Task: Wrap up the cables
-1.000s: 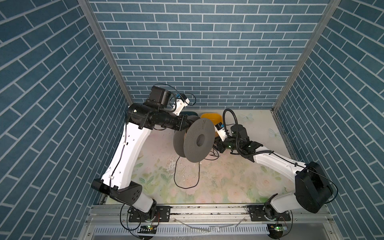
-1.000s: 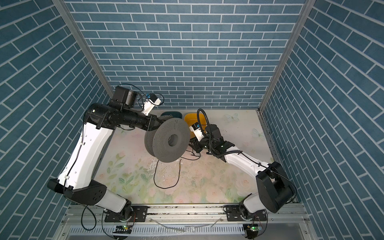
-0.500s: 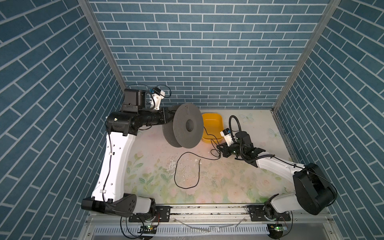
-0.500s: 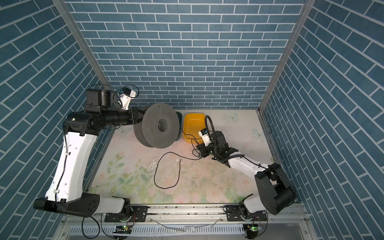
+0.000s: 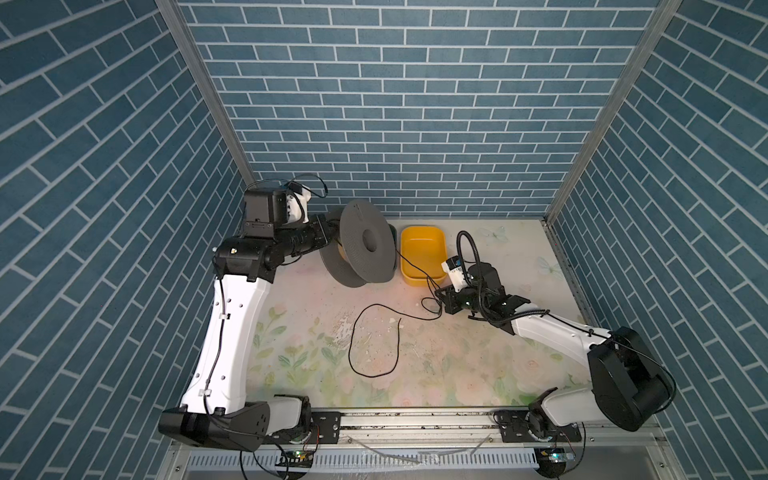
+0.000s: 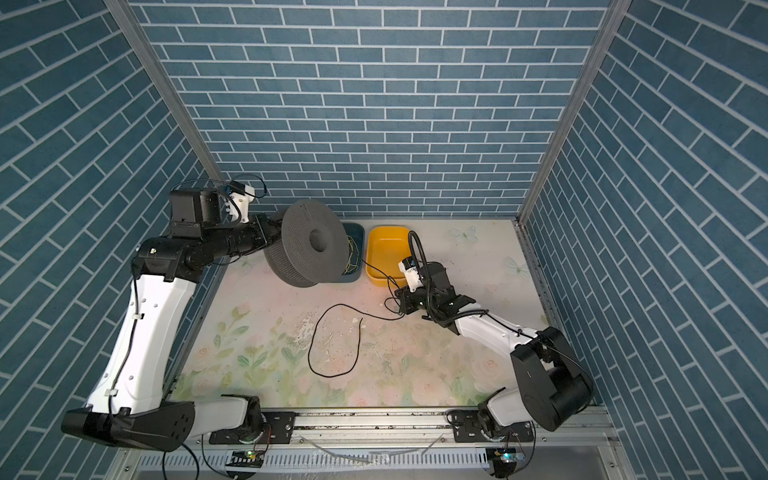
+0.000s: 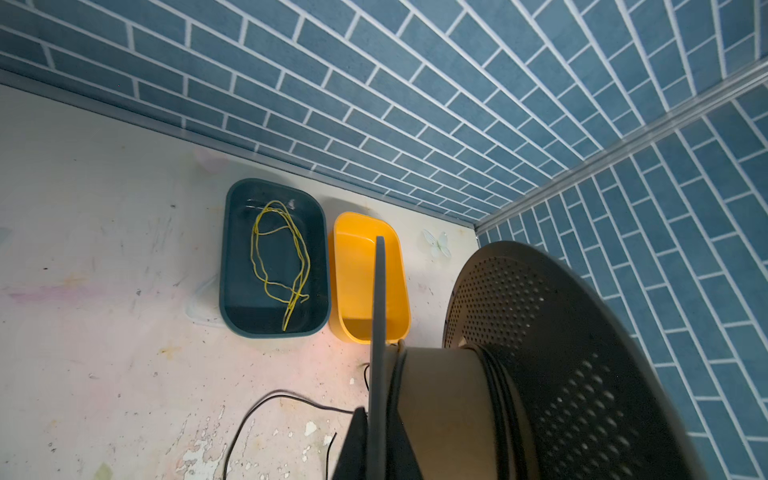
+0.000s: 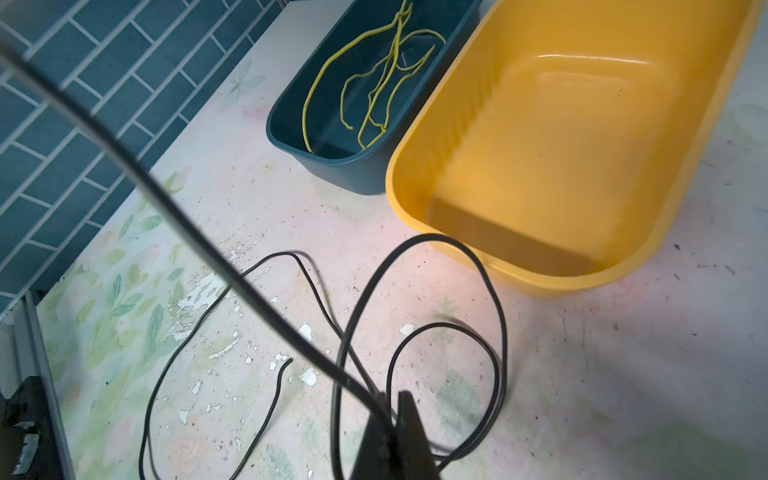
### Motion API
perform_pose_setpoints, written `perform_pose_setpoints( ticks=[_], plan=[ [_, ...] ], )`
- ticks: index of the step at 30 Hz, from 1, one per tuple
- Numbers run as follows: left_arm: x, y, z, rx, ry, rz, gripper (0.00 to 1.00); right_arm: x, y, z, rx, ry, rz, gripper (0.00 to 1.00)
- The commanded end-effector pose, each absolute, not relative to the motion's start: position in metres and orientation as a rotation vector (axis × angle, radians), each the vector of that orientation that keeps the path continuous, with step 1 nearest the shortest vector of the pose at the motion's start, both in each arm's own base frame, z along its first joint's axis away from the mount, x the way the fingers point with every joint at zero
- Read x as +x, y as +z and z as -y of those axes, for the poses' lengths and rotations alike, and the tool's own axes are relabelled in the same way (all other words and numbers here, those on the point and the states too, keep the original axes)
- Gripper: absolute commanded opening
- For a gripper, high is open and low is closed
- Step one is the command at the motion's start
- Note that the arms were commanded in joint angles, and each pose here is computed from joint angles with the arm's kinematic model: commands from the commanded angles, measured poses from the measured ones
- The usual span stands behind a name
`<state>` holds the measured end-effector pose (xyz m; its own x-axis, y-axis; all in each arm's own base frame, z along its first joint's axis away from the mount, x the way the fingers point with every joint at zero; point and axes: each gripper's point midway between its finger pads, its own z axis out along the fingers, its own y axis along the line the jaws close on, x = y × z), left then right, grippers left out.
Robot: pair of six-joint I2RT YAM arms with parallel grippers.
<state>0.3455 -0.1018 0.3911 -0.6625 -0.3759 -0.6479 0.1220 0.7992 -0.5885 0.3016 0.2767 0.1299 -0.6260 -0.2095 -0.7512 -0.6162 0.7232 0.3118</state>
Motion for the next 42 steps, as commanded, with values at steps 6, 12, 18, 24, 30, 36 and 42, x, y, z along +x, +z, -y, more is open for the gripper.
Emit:
perform_pose_setpoints(
  ticks=[6, 12, 18, 24, 30, 36, 42],
  plan=[
    [0.389, 0.416, 0.07, -0.366, -0.672, -1.906, 0.0, 0.298, 0.131, -0.303, -0.677, 0.454, -2.181, 0.0],
    [0.4, 0.405, 0.061, -0.43, -0.598, -1.878, 0.0, 0.281, 0.141, -0.335, -0.773, 0.427, -2.131, 0.0],
    [0.41, 0.391, 0.057, -0.468, -0.52, -1.862, 0.0, 0.26, 0.158, -0.363, -0.918, 0.37, -2.059, 0.0],
    [0.426, 0.377, 0.061, -0.475, -0.456, -1.877, 0.0, 0.249, 0.184, -0.385, -0.986, 0.36, -1.989, 0.0],
    [0.435, 0.365, 0.07, -0.444, -0.303, -1.911, 0.0, 0.245, 0.21, -0.402, -1.035, 0.317, -1.922, 0.0],
    [0.435, 0.354, 0.077, -0.371, -0.093, -1.963, 0.0, 0.248, 0.235, -0.409, -1.044, 0.279, -1.878, 0.0],
    [0.428, 0.336, 0.083, -0.27, 0.088, -2.053, 0.0, 0.25, 0.276, -0.404, -1.0, 0.283, -1.82, 0.0]
  ],
)
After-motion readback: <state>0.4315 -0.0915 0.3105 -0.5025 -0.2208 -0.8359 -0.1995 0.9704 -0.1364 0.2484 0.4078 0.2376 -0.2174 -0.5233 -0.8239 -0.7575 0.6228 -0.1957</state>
